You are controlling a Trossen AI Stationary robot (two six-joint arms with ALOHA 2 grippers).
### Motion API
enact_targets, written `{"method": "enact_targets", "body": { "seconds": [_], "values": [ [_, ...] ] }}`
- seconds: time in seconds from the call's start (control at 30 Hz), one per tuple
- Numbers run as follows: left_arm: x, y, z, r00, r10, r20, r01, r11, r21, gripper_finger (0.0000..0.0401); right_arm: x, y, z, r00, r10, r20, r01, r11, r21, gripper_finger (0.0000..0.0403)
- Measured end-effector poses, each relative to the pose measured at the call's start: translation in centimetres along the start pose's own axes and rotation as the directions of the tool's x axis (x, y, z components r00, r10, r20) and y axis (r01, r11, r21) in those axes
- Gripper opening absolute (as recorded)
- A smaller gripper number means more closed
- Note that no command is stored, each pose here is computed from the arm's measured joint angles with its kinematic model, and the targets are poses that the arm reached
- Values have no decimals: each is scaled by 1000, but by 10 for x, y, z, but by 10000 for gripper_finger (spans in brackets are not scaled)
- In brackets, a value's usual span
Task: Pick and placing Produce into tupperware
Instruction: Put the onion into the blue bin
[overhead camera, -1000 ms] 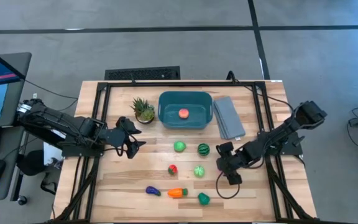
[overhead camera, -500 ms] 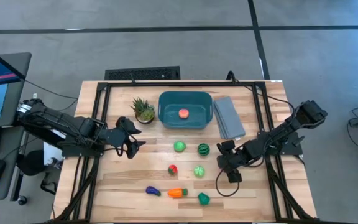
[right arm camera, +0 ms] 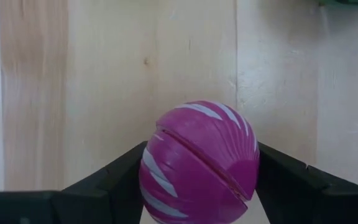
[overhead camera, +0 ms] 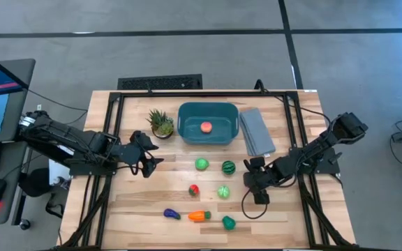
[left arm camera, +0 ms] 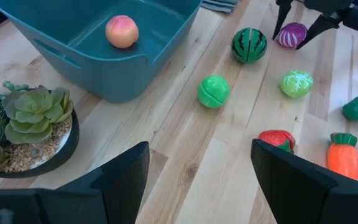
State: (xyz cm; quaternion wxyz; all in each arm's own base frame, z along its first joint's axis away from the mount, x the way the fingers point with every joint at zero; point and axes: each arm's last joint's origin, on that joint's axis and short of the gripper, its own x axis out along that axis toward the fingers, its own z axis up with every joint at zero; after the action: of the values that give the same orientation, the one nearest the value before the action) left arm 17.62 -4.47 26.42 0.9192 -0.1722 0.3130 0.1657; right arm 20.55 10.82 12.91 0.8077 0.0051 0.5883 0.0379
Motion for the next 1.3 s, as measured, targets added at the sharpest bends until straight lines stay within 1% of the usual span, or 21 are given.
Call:
{"method": "enact_targets", "body": {
  "seconds": [0.23, 0.47, 0.6, 0.73, 0.87, 1.0, 1.1, 1.2, 1.3],
  "values": [
    [0, 0, 0, 1000, 0, 0, 0, 1000, 0, 271, -3, -1, -1, 1000, -2, 8, 2, 1000, 16, 280],
    [0, 0, 0, 1000, 0, 1, 0, 1000, 3, 271, -26, -4, 4, 987, -57, 147, 48, 997, 68, 280],
    [0, 0, 0, 1000, 1, 1, -1, 1000, 5, 271, -39, -10, 4, 979, -78, 190, 52, 989, 138, 280],
    [0, 0, 0, 1000, 16, 12, -16, 1000, 6, 271, -55, -15, 6, 954, -111, 277, 50, 975, 218, 280],
    [0, 1, 0, 1000, 19, 16, -20, 1000, 16, 271, -73, -23, 8, 910, -154, 384, 46, 960, 276, 280],
    [0, 1, 1, 1000, 20, 17, -21, 1000, 17, 271, -91, -33, 11, 853, -196, 484, 25, 941, 337, 280],
    [0, 1, 1, 1000, 21, 17, -21, 1000, 18, 271, -104, -40, 15, 792, -226, 567, -1, 928, 373, 280],
    [0, 0, 1, 1000, 21, 19, -21, 1000, 20, 271, -117, -45, 18, 730, -248, 637, -21, 923, 383, 280],
    [0, 1, 1, 999, 28, 25, -29, 999, 20, 271, -125, -51, 19, 689, -268, 673, -24, 920, 391, 280]
  ]
}}
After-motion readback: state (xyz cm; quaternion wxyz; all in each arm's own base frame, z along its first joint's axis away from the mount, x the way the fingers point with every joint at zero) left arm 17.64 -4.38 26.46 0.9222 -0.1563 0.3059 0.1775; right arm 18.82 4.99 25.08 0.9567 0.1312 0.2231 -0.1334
